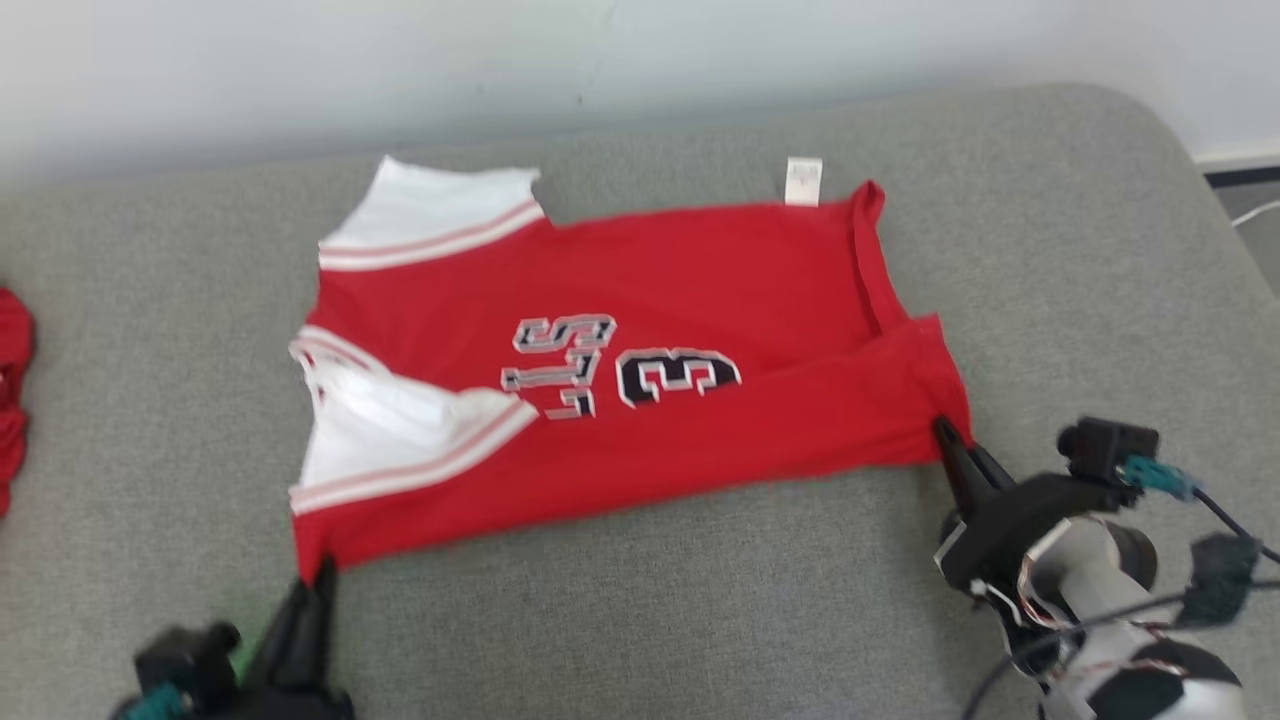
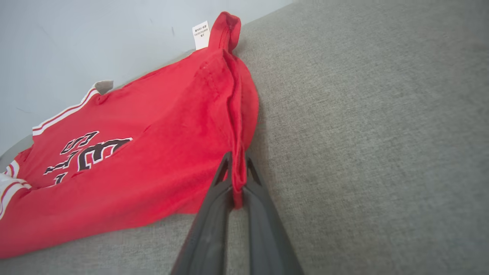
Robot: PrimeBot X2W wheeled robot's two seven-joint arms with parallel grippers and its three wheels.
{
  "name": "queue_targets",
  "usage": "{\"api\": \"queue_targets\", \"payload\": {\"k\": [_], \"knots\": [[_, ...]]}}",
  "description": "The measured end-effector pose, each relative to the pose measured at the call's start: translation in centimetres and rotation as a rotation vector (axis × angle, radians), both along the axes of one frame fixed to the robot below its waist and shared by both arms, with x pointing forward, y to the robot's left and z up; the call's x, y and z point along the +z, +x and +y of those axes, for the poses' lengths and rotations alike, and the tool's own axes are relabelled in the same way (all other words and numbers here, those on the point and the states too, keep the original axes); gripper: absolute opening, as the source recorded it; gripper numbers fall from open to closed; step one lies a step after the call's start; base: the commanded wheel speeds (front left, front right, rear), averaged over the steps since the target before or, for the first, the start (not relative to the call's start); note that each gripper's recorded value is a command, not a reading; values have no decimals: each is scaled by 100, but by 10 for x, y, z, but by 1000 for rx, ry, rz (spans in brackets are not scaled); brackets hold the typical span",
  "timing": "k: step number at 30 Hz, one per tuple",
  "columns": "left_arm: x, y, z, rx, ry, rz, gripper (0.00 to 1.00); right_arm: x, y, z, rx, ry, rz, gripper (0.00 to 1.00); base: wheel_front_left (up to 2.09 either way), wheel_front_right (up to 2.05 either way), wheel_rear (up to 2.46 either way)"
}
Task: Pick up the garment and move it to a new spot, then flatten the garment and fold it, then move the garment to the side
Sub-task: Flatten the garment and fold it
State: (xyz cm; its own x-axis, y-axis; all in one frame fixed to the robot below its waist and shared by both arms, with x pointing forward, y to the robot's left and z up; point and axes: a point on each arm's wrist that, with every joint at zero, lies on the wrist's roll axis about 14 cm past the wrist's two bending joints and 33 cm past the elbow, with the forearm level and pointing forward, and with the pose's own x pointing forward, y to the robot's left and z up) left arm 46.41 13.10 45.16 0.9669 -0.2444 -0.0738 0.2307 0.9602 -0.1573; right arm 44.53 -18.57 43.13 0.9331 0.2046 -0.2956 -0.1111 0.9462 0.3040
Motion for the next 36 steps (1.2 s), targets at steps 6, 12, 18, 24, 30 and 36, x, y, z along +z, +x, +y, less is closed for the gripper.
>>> {"api": "queue_targets", "payload": {"k": [6, 12, 18, 24, 30, 36], "knots": [[5, -40, -9, -12, -34, -10, 0, 6, -30, -11, -8, 34, -1, 0, 0, 0, 0], [8, -76, -6, 29, -72, -6, 0, 1, -62, -19, -6, 50, 34, 0, 0, 0, 0], [-3, -106, -1, 64, -89, 37, 0, -8, -85, -13, 7, 74, 74, 0, 0, 0, 0], [-4, -108, 8, 97, -81, 41, 0, -12, -97, -2, 26, 87, 101, 0, 0, 0, 0], [-10, -110, 14, 120, -72, 58, 0, -15, -106, -2, 21, 72, 122, 0, 0, 0, 0], [-12, -114, 18, 142, -74, 67, 0, -15, -109, -2, 10, 69, 135, 0, 0, 0, 0]]}}
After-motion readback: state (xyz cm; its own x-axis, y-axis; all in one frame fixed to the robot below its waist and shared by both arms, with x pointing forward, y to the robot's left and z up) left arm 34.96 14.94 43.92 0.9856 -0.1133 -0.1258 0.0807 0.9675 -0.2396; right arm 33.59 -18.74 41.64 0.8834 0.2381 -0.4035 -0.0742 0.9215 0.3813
